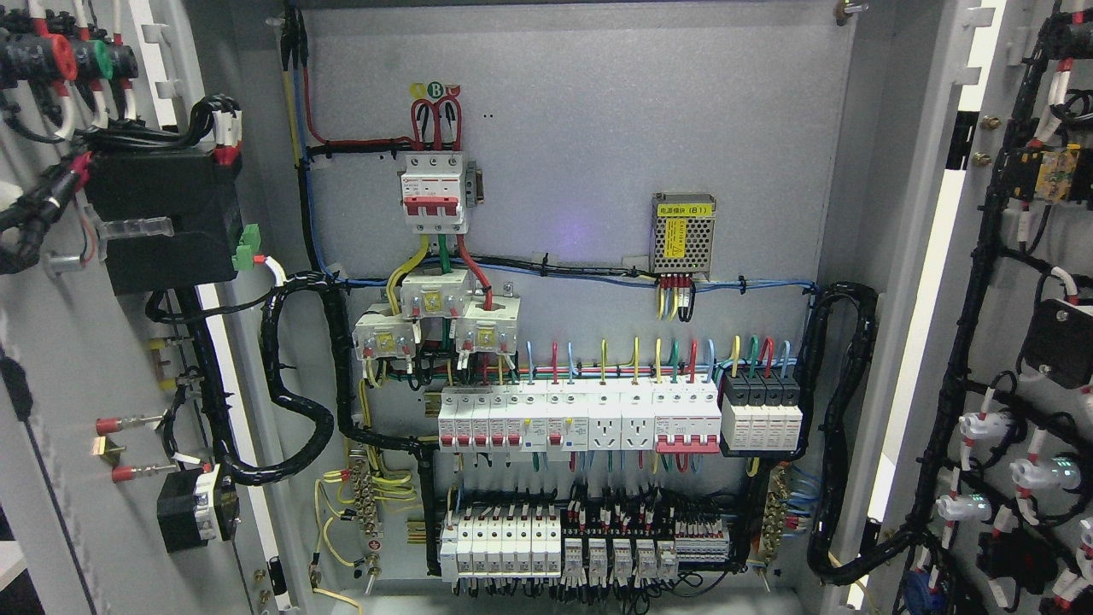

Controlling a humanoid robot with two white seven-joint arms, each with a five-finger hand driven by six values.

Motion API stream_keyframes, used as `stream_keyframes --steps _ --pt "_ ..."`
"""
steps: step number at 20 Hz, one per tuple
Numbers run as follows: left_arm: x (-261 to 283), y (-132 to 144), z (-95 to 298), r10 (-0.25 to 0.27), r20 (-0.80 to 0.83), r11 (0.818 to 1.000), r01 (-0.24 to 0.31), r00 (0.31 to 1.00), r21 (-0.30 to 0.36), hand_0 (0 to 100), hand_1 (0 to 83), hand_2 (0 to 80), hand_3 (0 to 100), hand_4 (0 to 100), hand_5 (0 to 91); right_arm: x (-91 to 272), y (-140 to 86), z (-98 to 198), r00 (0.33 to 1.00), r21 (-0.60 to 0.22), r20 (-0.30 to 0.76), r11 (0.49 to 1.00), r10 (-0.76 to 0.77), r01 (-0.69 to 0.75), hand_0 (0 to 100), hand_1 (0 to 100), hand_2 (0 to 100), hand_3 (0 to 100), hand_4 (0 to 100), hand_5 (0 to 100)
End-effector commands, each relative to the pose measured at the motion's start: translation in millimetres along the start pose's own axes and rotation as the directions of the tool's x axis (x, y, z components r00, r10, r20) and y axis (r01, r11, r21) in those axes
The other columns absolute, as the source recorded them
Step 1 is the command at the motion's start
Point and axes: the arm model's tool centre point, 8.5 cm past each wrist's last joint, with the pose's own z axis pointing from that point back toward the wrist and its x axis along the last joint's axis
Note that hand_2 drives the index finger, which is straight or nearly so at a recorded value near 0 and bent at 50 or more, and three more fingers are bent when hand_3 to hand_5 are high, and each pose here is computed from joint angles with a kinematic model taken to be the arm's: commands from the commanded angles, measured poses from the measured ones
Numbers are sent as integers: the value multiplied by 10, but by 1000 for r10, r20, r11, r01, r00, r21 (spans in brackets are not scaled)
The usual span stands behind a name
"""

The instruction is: Open door with both hands

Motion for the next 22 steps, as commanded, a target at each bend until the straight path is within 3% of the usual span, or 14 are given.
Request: stream_keyframes --steps 1,10,17,19,22 --pt "-1 0 0 1 -1 1000 -1 1000 0 0 0 0 0 33 0 8 111 -168 1000 38 -2 999 11 -11 0 0 0 0 0 0" --pt "-1 0 0 1 -1 1000 -1 1000 0 0 0 0 0 33 0 -68 23 -117 998 5 -40 999 54 -54 0 0 0 0 0 0" --pt "-1 0 0 1 -1 1000 -1 1000 0 0 0 0 0 33 0 -156 -303 308 995 -128 -76 989 62 -72 0 0 0 0 0 0" --pt "-10 -12 -1 -21 -5 1000 20 1000 -4 0 0 0 0 33 0 -202 -445 461 994 -224 -70 970 79 -93 0 0 0 0 0 0" --pt "108 -75 -30 -111 43 993 112 993 -27 0 0 0 0 33 0 -296 -590 702 990 -315 -83 940 111 -132 0 0 0 0 0 0"
